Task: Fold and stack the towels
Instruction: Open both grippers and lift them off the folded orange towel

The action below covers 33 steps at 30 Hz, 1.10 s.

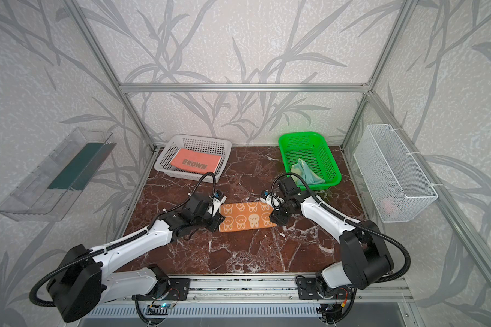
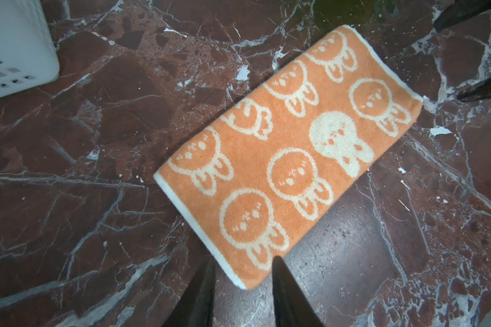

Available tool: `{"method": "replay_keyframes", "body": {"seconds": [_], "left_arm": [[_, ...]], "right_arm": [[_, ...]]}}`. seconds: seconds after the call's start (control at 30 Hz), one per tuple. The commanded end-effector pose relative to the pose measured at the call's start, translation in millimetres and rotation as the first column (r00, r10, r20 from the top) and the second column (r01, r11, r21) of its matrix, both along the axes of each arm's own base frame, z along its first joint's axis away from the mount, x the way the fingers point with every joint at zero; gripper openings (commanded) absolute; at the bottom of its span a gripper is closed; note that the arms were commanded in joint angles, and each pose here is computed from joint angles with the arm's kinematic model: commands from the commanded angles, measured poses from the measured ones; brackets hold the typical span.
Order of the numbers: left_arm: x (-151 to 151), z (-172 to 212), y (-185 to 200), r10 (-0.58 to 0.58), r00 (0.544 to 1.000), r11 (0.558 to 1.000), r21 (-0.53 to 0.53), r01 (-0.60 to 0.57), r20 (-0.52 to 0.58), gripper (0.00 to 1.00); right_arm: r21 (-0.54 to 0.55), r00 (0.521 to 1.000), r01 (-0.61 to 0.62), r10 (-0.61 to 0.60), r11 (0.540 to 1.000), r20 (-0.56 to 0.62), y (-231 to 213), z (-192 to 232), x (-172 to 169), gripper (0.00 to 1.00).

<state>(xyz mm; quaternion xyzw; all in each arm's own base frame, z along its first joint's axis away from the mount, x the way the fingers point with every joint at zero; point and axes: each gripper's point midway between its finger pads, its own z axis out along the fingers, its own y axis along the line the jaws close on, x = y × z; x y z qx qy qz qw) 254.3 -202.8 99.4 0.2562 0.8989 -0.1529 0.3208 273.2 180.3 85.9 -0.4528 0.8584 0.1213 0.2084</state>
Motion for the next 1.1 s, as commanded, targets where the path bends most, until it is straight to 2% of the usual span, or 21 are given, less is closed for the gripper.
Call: {"method": "replay_keyframes", "body": {"seconds": [0.0,0.1,0.17,0.2,0.23,0.27,0.3,0.33,0.4,0.57,0.67,0.77,0.83,1.07], "left_arm": [[2,4,1,0.045,0.998,0.998,-0.057,-0.042,0.041,0.38],[5,5,3,0.095,0.994,0.991,-0.096,-0.089,0.054,0.54],[11,4,12,0.175,0.983,0.981,-0.095,-0.17,0.049,0.68],[15,3,18,0.222,0.974,0.973,-0.082,-0.218,0.05,0.69],[18,2,27,0.278,0.959,0.96,-0.063,-0.274,0.056,0.69],[21,1,34,0.326,0.943,0.945,-0.053,-0.323,0.058,0.75],[23,0,42,0.373,0.926,0.928,-0.045,-0.371,0.061,0.96],[24,-1,49,0.415,0.908,0.91,-0.044,-0.413,0.063,0.99],[26,-3,59,0.475,0.878,0.88,-0.057,-0.472,0.064,0.99],[29,-18,65,0.516,0.855,0.847,-0.125,-0.517,-0.044,0.99],[30,-27,59,0.496,0.862,0.849,-0.148,-0.507,-0.106,0.99],[30,-27,42,0.425,0.895,0.875,-0.189,-0.445,-0.138,0.95],[30,-27,36,0.408,0.9,0.878,-0.206,-0.433,-0.155,0.93],[27,-31,29,0.393,0.895,0.878,-0.201,-0.434,-0.213,0.9]], "right_arm": [[0.083,0.995,0.085,-0.088,0.993,0.036,8,20,9,0.99],[0.159,0.986,0.15,-0.16,0.976,0.05,15,33,19,0.99],[0.196,0.971,0.219,-0.234,0.956,0.055,15,37,29,0.99],[0.209,0.96,0.259,-0.276,0.943,0.056,15,39,34,0.99],[0.211,0.94,0.316,-0.335,0.925,0.06,10,42,40,0.99],[0.212,0.92,0.366,-0.386,0.906,0.065,6,44,45,0.99],[0.216,0.883,0.436,-0.461,0.874,0.082,-2,45,53,0.99],[0.226,0.84,0.501,-0.533,0.835,0.106,-11,48,61,0.99],[0.234,0.791,0.56,-0.597,0.794,0.135,-22,50,66,0.99],[0.232,0.78,0.575,-0.611,0.785,0.137,-26,48,65,0.99],[0.23,0.791,0.577,-0.607,0.783,0.081,-19,44,62,0.99],[0.257,0.795,0.59,-0.606,0.765,-0.023,-6,39,57,0.95],[0.279,0.801,0.592,-0.589,0.756,-0.103,8,36,52,0.9],[0.311,0.833,0.553,-0.524,0.773,-0.181,50,31,40,0.79]]}}
